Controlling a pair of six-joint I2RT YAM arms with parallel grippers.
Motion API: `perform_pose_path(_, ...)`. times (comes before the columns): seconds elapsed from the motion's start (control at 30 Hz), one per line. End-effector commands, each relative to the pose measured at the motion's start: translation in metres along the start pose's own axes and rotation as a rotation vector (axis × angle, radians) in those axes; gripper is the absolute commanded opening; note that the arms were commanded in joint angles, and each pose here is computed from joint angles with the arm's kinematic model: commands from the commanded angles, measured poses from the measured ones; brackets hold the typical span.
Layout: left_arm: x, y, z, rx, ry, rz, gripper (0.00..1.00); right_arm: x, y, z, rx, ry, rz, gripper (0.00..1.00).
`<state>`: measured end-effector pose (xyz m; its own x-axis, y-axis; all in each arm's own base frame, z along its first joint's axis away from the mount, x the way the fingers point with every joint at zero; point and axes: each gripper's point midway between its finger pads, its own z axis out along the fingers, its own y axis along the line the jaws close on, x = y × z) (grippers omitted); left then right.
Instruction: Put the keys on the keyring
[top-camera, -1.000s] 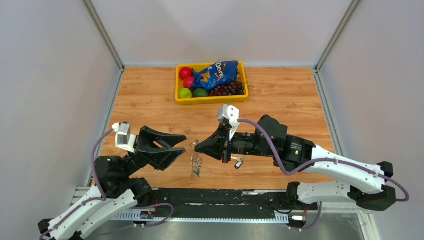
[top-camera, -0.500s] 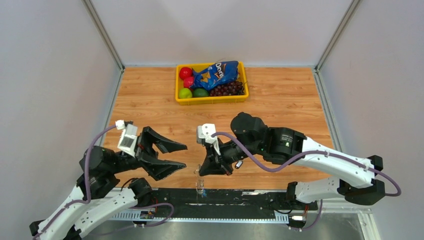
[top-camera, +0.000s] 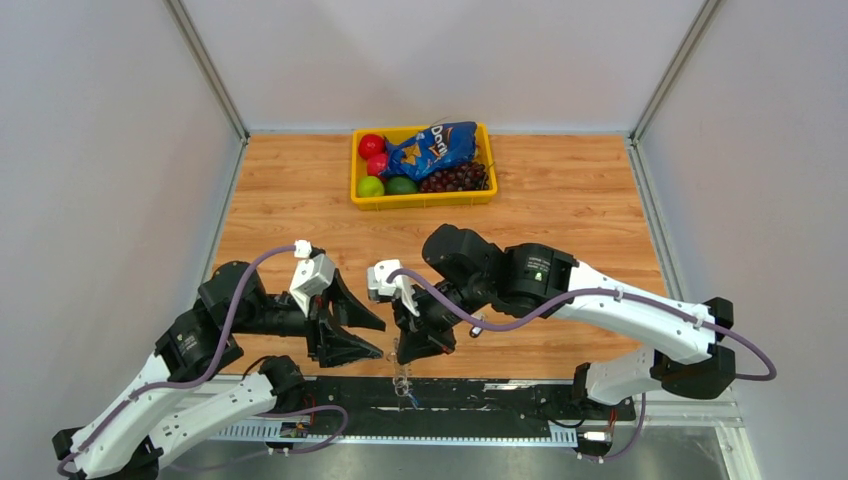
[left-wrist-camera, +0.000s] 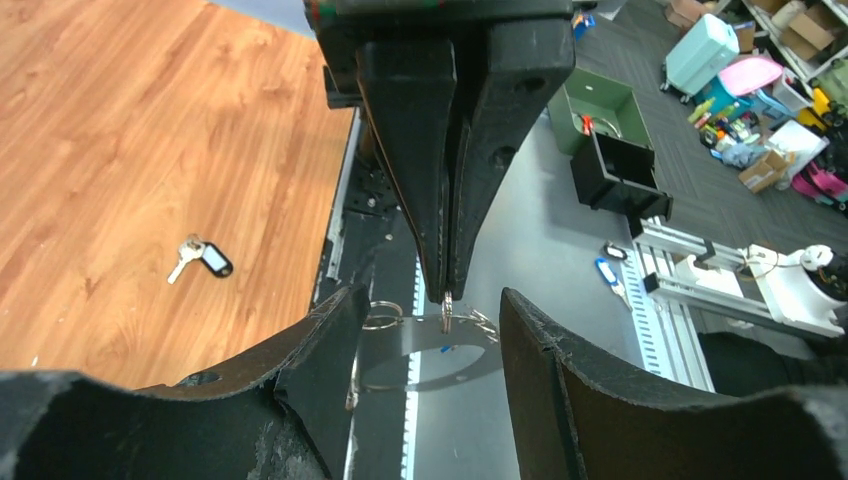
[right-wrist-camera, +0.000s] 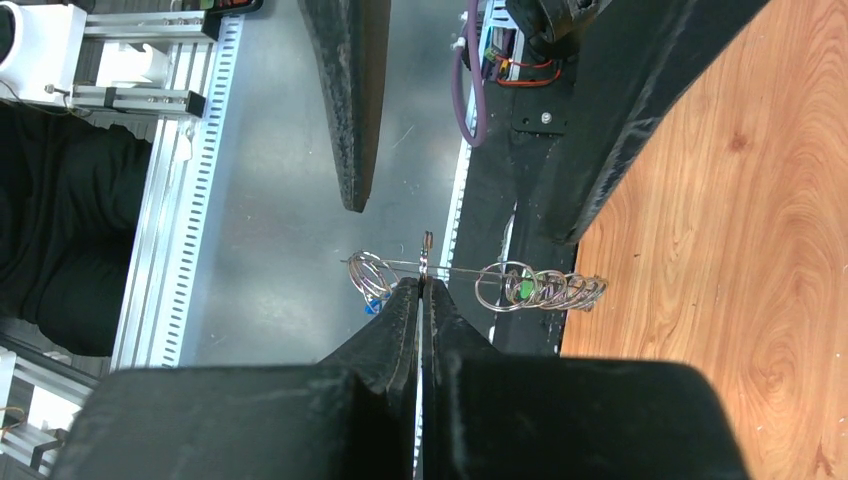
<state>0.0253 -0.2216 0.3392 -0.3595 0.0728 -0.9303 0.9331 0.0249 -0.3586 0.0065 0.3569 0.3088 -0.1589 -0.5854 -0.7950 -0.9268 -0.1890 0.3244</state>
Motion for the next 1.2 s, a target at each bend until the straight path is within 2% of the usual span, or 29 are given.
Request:
perform_pose_path(0.0, 0.001, -0.012, -0.008, 0.036, 0.028, 0.040, 0.62, -0.030, 0.008, -0.009, -0.019, -0.069, -0.047, 0.00)
perform_pose_path(0.27, 0.002, -0.009, -0.005, 0.039, 0.020, 0.047, 0.61, -0.041, 0.004, -0.006, -0.016, -0.075, -0.047, 0.00)
perform_pose_path(0.73, 0.007, -0.007, -0.002, 0.049, 0.035, 0.050, 0.41, -0.051, 0.000, -0.006, 0.006, -0.083, -0.047, 0.00)
perform_pose_path(0.9, 0.007, -0.007, -0.002, 0.050, 0.039, 0.049, 0.38, -0.053, -0.002, -0.006, 0.012, -0.087, -0.047, 0.00)
perform_pose_path(1.13, 0.006, -0.005, -0.001, 0.040, 0.037, 0.049, 0.22, -0.053, -0.003, -0.006, 0.013, -0.082, -0.047, 0.00)
perform_pose_path(1.17, 0.005, -0.004, -0.001, 0.038, 0.036, 0.048, 0.16, -0.052, -0.003, -0.005, 0.013, -0.081, -0.044, 0.00)
